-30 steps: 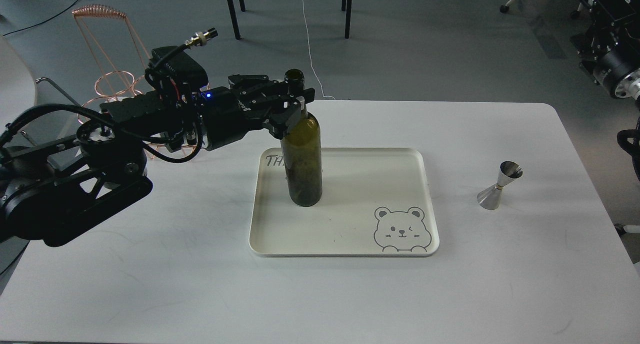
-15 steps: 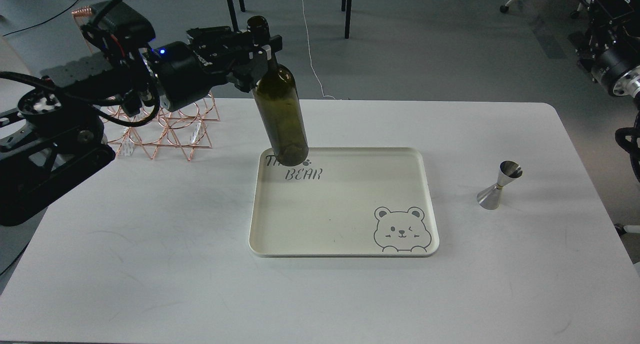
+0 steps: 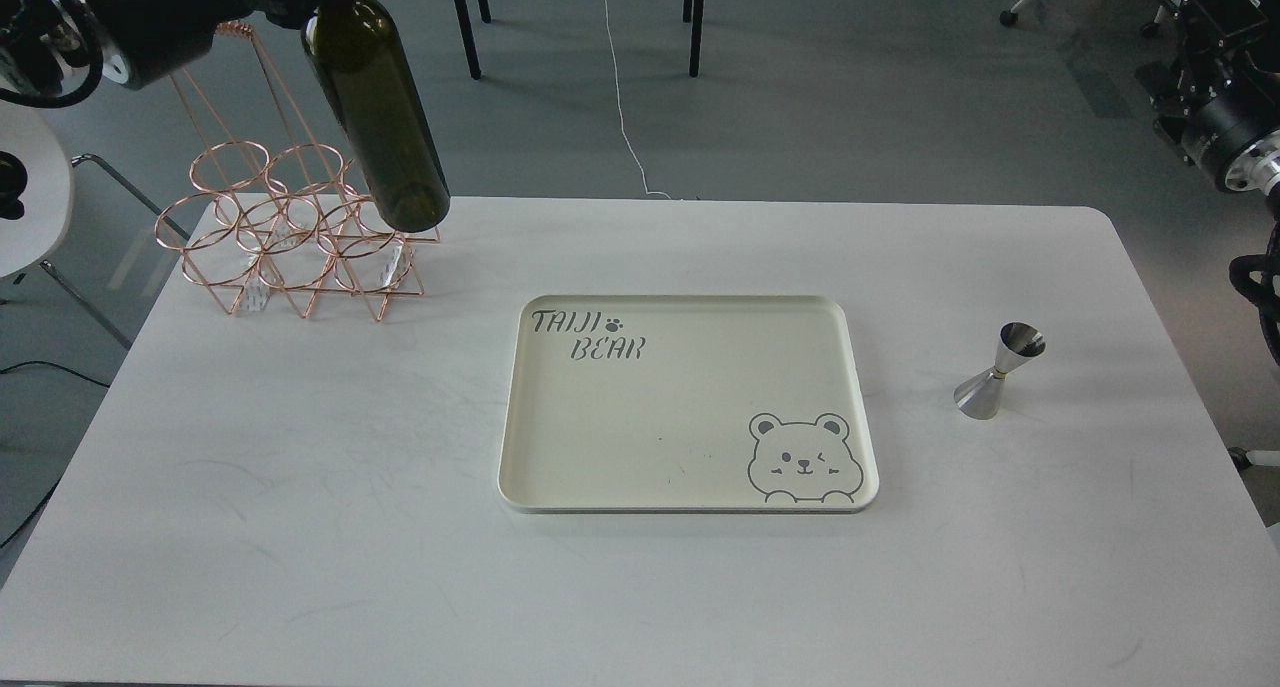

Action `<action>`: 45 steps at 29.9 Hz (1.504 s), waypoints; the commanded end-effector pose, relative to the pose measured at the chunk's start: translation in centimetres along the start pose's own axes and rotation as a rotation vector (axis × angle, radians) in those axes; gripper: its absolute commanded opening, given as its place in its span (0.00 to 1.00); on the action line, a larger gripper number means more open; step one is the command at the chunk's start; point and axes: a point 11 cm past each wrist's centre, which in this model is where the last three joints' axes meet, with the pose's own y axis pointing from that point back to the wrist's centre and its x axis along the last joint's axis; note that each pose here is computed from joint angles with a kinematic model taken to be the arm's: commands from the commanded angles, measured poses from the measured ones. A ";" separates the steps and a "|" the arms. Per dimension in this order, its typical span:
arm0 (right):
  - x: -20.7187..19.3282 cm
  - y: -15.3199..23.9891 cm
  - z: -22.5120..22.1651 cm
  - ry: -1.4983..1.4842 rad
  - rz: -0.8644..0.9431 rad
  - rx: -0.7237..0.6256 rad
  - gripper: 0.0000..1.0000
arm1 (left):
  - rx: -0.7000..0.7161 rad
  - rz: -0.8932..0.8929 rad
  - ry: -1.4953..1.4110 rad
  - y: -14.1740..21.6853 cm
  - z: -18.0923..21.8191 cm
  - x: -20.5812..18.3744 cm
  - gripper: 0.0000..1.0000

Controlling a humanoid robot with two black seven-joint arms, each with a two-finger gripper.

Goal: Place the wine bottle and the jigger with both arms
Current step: 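Lift the wine bottle with the left gripper toward the copper rack, then lower the bottle into a slot of the copper rack, release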

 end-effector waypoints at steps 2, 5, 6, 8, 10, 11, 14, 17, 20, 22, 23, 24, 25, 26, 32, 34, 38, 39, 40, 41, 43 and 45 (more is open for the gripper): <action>0.1 0.0 0.0 0.001 0.001 0.000 0.97 | 0.040 -0.010 0.002 0.5 -1.7 -0.3 0.14; 0.0 0.1 0.1 0.002 0.000 -0.002 0.97 | 0.077 -0.014 0.004 0.8 -3.0 -0.5 0.14; 0.1 0.1 0.1 0.002 0.001 -0.002 0.97 | 0.085 -0.016 0.007 0.8 -3.3 -0.6 0.14; 0.2 0.1 0.2 0.003 0.002 -0.004 0.97 | 0.086 -0.016 0.008 0.8 -3.4 -0.6 0.14; 0.2 0.1 0.2 0.003 0.002 -0.004 0.97 | 0.088 -0.025 0.009 0.9 -3.4 -1.0 0.14; 0.1 0.1 0.2 0.002 0.001 -0.004 0.97 | 0.090 -0.032 0.012 0.9 -3.5 -1.3 0.14; 0.1 0.1 0.2 0.002 0.001 -0.004 0.97 | 0.082 -0.068 0.003 0.7 -3.2 -2.2 0.14; 0.1 0.1 0.2 0.002 0.001 -0.004 0.97 | 0.084 -0.084 0.012 0.7 -3.2 -3.0 0.15; 0.1 0.1 0.2 0.002 0.001 -0.004 0.97 | 0.100 -0.089 0.019 0.7 -3.7 -3.6 0.15; 0.1 0.1 0.2 0.002 0.001 -0.004 0.97 | 0.112 -0.094 0.024 0.7 -4.1 -3.8 0.15; 0.1 0.1 0.2 0.002 0.001 -0.004 0.97 | 0.120 -0.095 0.023 0.8 -4.4 -3.9 0.15; 0.1 0.1 0.2 0.002 0.001 -0.004 0.97 | 0.124 -0.095 0.025 0.9 -4.6 -4.0 0.16; 0.1 0.1 0.2 0.002 0.001 -0.004 0.97 | 0.128 -0.100 0.029 0.8 -4.6 -4.2 0.16; 0.1 0.1 0.2 0.002 0.001 -0.006 0.97 | 0.127 -0.110 0.034 0.6 -4.6 -4.8 0.16; 0.0 0.1 0.2 0.001 0.000 -0.005 0.97 | 0.134 -0.161 0.050 0.0 -4.7 -7.1 0.19; -0.1 0.1 0.3 0.000 -0.002 -0.006 0.97 | 0.136 -0.177 0.052 -0.1 -4.7 -7.7 0.20; -0.1 0.2 0.4 0.000 -0.002 -0.008 0.97 | 0.141 -0.186 0.062 -0.4 -4.7 -8.4 0.23; -0.1 0.2 0.4 0.000 -0.002 -0.009 0.97 | 0.140 -0.187 0.067 -0.5 -4.7 -8.6 0.24; -0.1 0.2 0.4 0.000 -0.002 -0.009 0.97 | 0.142 -0.188 0.069 -0.6 -4.7 -8.7 0.26; -0.1 0.2 0.4 0.000 -0.002 -0.009 0.97 | 0.141 -0.187 0.071 -0.8 -4.7 -8.8 0.27; -0.1 0.2 0.4 0.000 -0.002 -0.009 0.97 | 0.143 -0.188 0.077 -0.9 -4.7 -8.9 0.31; -0.1 0.2 0.4 0.000 -0.002 -0.009 0.97 | 0.148 -0.183 0.092 -0.8 -4.8 -8.9 0.39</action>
